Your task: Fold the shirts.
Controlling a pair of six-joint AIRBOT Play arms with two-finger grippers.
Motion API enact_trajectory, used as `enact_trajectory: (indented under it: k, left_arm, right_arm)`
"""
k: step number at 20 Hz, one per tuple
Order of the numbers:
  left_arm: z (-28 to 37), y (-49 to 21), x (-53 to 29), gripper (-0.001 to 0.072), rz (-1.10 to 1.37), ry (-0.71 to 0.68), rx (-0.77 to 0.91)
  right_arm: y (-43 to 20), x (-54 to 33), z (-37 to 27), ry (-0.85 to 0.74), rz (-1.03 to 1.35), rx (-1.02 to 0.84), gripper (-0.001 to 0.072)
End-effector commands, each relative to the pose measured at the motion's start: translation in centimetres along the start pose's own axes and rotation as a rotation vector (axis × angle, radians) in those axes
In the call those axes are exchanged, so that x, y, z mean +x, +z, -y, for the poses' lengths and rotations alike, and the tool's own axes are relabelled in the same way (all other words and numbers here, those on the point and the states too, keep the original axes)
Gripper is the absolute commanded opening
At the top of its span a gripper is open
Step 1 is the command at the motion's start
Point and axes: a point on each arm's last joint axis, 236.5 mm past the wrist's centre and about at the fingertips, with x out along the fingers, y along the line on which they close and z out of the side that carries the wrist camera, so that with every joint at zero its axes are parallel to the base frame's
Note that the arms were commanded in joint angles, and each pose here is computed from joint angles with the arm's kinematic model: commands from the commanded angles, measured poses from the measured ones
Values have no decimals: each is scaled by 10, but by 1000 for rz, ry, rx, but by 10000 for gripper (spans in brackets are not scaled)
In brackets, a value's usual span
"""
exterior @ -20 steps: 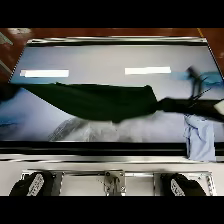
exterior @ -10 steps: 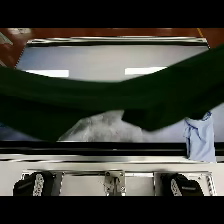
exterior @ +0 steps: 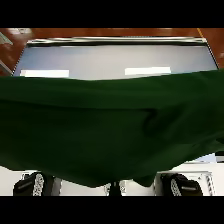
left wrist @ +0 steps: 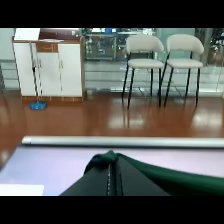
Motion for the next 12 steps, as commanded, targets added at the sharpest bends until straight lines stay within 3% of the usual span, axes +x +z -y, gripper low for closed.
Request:
enact_trajectory:
  k: [1,7,12]
  left_arm:
    - [-2,-46,3,34,-211,-5,28]
    - [-21,-136,38,34,-586,-52,-74]
    - [-50,-232,99,34,-855,-89,-220]
  right_arm:
    - [-34,1,2,-9,-147,7,50]
    - [-146,29,20,-28,-693,49,49]
    - [-225,129,32,12,-899,125,49]
